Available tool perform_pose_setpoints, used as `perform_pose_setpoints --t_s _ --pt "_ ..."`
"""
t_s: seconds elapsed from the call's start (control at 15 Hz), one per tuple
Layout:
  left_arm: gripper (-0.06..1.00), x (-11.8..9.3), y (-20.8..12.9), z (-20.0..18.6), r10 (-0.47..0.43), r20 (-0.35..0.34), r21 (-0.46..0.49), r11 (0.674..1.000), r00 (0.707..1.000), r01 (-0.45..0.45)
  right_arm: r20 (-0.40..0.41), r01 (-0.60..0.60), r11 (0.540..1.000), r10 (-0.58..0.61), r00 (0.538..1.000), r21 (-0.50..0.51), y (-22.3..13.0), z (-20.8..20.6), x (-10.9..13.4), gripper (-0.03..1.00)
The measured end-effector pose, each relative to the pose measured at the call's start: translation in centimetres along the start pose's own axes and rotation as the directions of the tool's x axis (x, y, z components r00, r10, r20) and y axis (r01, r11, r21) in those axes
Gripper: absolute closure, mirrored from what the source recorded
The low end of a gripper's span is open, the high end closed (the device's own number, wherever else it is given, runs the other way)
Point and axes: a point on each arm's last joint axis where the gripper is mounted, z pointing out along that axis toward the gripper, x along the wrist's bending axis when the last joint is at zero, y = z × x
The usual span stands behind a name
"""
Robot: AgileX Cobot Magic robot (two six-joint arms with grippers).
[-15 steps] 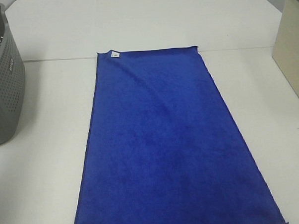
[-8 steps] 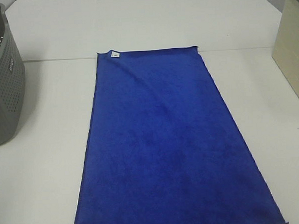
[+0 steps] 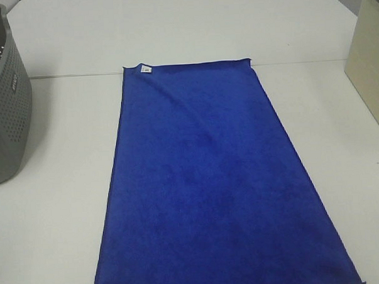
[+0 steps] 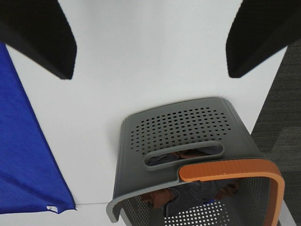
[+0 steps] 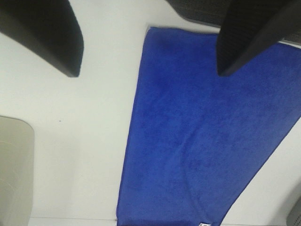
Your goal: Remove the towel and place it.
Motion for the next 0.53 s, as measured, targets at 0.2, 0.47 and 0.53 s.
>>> perform_pose_setpoints --t_s 0.2,0.47,0.53 --pt "0.15 -0.4 -0.2 -0.1 -0.020 0.044 0.007 1.000 0.999 0.020 0.039 0.004 1.000 -0.004 0.999 -0.003 0.0 0.0 -0.4 0.21" --pt "0.15 -0.4 -0.2 0.0 -0.023 0.049 0.011 1.000 0.999 0.023 0.121 -0.020 1.000 0.019 0.992 0.000 0.0 -0.1 -1.1 0.21" --pt "0.15 -0.4 -0.2 0.0 -0.023 0.049 0.011 1.000 0.999 0.023 0.121 -0.020 1.000 0.019 0.992 0.000 0.0 -0.1 -1.1 0.21"
